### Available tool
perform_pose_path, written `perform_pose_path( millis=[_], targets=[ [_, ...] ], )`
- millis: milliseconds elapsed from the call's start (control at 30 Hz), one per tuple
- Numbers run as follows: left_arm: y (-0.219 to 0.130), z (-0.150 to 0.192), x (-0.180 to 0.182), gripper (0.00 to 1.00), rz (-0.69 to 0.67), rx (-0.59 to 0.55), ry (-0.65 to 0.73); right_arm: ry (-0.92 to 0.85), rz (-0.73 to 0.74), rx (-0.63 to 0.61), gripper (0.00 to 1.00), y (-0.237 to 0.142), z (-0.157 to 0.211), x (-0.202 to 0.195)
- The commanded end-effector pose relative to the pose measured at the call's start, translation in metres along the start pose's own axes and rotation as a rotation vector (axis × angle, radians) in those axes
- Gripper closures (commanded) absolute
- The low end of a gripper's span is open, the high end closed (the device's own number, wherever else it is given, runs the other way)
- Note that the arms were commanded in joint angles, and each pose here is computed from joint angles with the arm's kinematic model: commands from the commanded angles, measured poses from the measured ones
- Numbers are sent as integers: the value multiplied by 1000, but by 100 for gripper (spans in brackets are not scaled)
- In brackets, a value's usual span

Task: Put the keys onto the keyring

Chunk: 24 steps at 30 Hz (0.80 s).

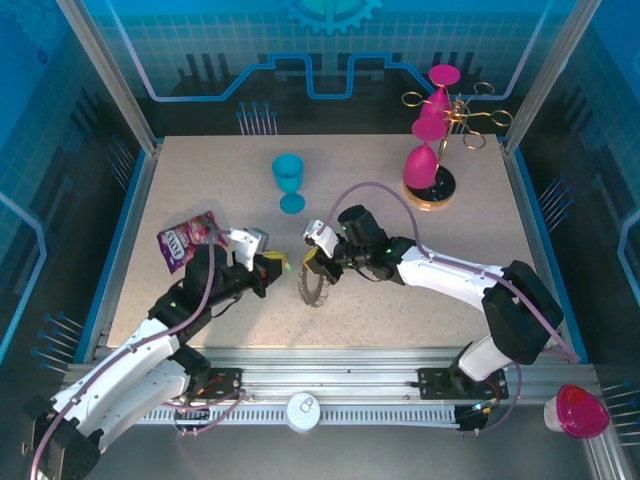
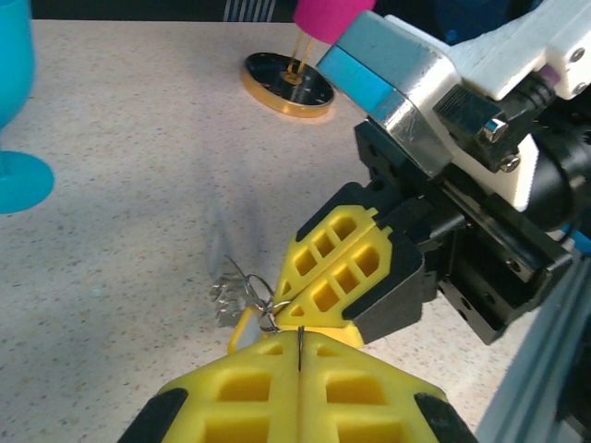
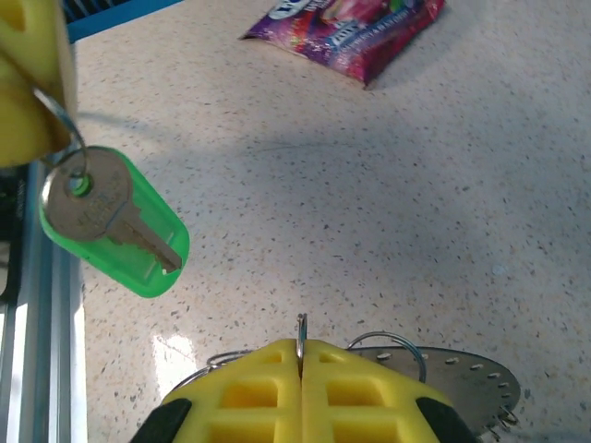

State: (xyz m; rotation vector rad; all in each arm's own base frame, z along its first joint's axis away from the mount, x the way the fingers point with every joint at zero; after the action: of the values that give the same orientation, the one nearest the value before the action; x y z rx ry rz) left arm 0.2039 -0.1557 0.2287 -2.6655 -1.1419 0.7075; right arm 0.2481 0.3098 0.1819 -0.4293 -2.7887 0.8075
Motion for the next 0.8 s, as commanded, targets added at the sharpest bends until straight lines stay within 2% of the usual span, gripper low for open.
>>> perform_pose_path(
  millis=[0,167,333,533,767],
  targets=[
    [-5,-5,-12,100,82,24,13,-125,-47,-119,100,-13,-20,5],
    [-2,0,-12,100,91,77,-16,-225,-60,-159,100,-20,-20,10],
    [3,6,-20,100,193,117,-44,-301,-61,-186,100,-27,-25,14],
    [7,12,-26,100,268,150,-53,-336,-69,-155,100,-26,-14,21],
    [11,15,-18,100,217,171,-59,-362,-82,-147,100,-26,-13,31]
  ],
)
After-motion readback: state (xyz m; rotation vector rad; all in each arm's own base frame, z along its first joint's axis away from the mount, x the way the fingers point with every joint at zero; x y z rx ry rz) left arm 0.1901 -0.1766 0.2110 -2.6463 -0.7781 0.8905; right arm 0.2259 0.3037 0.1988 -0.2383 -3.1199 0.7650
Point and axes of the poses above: each hand's point on the last joint's axis, 136 mm out from that joint toward the fingers, its own y axis out along the fingers, its own x axis along the line the jaws close on, z = x × y, the point moved 5 cm from there along -y, back along the fingers, and after that the axes turned 1 degree about -y, right-handed, at the moved point
